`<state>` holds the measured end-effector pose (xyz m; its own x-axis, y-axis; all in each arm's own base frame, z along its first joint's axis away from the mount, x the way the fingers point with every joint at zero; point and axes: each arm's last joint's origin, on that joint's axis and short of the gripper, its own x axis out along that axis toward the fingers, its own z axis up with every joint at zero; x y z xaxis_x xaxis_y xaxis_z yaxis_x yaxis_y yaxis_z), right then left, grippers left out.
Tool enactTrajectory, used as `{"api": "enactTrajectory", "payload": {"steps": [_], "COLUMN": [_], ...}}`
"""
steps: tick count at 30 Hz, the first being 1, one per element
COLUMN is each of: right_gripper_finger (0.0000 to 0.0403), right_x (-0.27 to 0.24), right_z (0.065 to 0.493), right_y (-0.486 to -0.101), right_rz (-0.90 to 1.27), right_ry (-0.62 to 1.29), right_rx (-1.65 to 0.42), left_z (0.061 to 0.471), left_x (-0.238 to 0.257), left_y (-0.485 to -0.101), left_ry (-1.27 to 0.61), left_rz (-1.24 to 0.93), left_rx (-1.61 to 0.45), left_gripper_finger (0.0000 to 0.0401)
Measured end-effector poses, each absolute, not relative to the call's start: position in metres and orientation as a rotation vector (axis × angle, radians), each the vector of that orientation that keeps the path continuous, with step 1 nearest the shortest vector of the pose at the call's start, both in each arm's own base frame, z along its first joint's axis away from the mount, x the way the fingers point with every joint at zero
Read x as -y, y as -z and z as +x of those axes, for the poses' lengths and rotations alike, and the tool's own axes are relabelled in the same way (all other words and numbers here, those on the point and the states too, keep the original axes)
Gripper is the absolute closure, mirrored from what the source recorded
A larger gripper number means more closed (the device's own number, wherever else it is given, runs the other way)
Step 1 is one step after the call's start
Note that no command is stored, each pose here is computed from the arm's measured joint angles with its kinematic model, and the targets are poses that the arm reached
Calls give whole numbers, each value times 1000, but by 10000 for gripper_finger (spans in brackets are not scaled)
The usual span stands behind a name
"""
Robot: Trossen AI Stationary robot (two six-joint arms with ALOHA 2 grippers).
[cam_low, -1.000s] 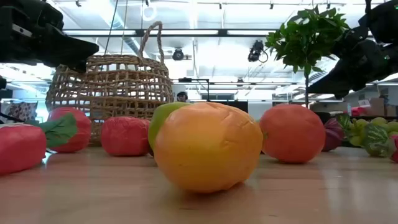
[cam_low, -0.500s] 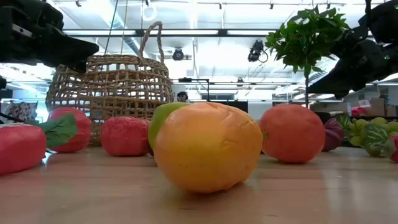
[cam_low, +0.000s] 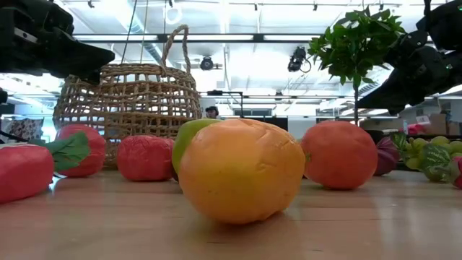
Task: Build produce basket
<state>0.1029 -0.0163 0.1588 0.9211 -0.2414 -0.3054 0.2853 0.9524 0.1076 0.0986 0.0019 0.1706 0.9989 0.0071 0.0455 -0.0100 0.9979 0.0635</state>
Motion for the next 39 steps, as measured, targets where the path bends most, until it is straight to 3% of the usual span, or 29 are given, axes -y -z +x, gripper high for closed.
{"api": "enactTrajectory", "payload": {"steps": [11, 14, 18, 24, 29, 34, 39], "right_gripper_finger": [379, 379, 379, 379, 379, 379, 379], "right_x": [16, 16, 16, 16, 17, 17, 18], "right_z": [103, 103, 103, 103, 104, 105, 107], "right_y": [-159, -159, -159, -160, -161, -165, -186], "right_rz": [152, 152, 152, 152, 152, 156, 249], "right_ry": [272, 272, 272, 271, 271, 273, 287], "right_rx": [-295, -295, -293, -278, -266, -224, 9], "left_z": [98, 96, 90, 100, 128, 167, 202], "left_x": [-3, -3, -3, -1, 2, 4, 5], "left_y": [-176, -188, -226, -294, -347, -375, -397], "left_ry": [-37, -48, -32, -27, -8, -9, -21], "left_rz": [62, -66, -157, -71, -69, -98, -263], "left_rx": [97, 183, 215, -10, -99, -185, -168], "left_gripper_finger": [363, 367, 373, 367, 363, 368, 371]}}
